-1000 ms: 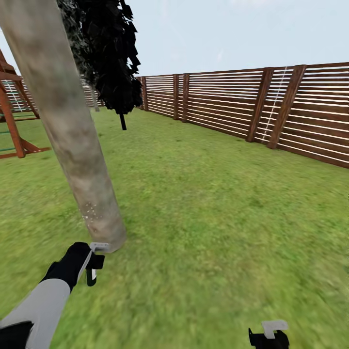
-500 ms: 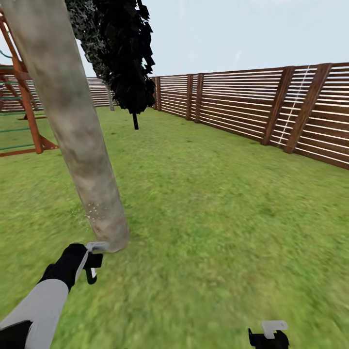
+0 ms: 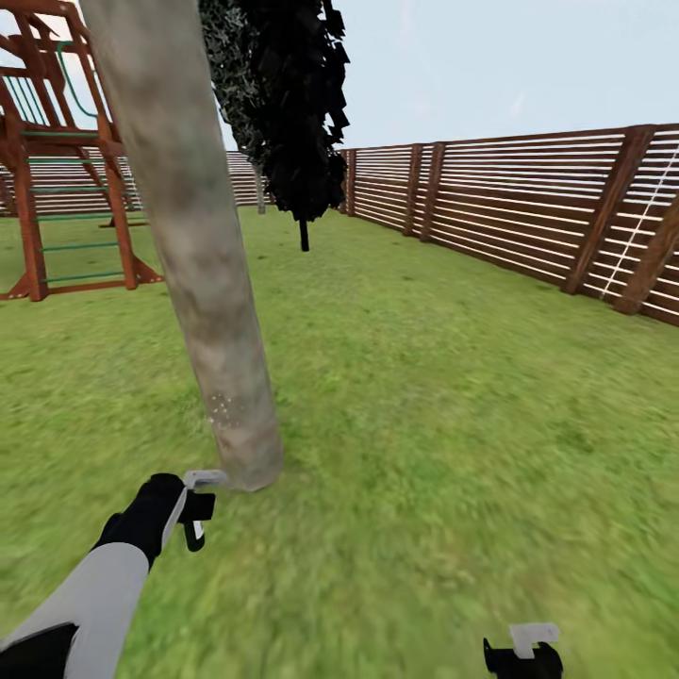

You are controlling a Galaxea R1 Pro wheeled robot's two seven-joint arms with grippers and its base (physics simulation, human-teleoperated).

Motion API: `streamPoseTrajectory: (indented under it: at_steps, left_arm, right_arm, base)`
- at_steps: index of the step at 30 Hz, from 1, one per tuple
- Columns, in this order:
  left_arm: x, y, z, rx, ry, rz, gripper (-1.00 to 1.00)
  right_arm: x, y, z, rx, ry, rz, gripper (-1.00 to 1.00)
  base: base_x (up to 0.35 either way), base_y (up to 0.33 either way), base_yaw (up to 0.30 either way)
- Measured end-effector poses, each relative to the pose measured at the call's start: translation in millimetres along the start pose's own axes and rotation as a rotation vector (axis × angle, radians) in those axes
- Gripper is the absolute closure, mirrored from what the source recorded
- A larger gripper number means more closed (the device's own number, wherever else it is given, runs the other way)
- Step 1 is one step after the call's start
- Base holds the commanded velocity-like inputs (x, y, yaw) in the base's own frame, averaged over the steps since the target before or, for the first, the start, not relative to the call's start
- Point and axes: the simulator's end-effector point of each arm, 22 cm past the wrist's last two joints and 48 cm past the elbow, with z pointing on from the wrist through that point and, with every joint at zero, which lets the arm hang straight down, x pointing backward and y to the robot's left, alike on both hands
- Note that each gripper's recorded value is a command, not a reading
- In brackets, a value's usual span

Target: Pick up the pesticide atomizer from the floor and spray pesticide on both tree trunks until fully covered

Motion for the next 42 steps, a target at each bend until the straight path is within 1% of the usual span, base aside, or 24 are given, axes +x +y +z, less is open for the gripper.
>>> streamPoseTrajectory:
  at_steps: [3, 8, 10, 11, 13, 18, 29, 39, 42]
  left_arm:
    - [0, -5, 0.2, 0.008, 0.000, 0.003, 1.00]
    - [0, -6, 0.7, 0.002, 0.001, 0.010, 1.00]
    - [0, 2, 0.6, -0.033, 0.001, 0.010, 1.00]
    - [0, 11, 0.1, -0.074, 0.001, 0.010, 1.00]
    - [1, 17, -0.4, -0.103, 0.003, 0.006, 1.00]
    - [2, 16, -0.1, -0.100, 0.006, 0.001, 1.00]
    - [2, 18, -0.4, -0.099, 0.006, -0.008, 1.00]
    - [2, 15, -0.2, -0.094, 0.006, -0.007, 1.00]
    - [2, 14, -0.1, -0.094, 0.006, -0.007, 1.00]
  right_arm:
    - [0, -1, 0.2, 0.003, -0.001, 0.001, -1.00]
    - [0, -3, 0.6, 0.005, -0.001, -0.002, -1.00]
    - [0, -3, 0.6, 0.005, -0.001, -0.002, -1.00]
    - [0, -3, 0.6, 0.005, -0.001, -0.002, -1.00]
    - [0, -3, 0.5, 0.005, -0.001, -0.001, -1.00]
    - [0, -2, 0.5, 0.004, -0.001, 0.000, -1.00]
    - [0, -1, 0.3, 0.002, 0.000, 0.000, -1.00]
    - [-1, -1, 0.3, 0.002, -0.001, 0.000, -1.00]
    - [-1, -1, 0.4, 0.002, -0.001, 0.000, -1.00]
  base:
    - [0.303, -0.088, 0.031]
    - [0.139, -0.224, 0.002]
    - [0.041, -0.268, 0.000]
    - [0.082, -0.270, 0.000]
    - [0.129, -0.267, 0.000]
    - [0.098, -0.264, 0.045]
    - [0.028, -0.268, 0.254]
    - [0.157, -0.251, 0.025]
    - [0.043, -0.265, 0.167]
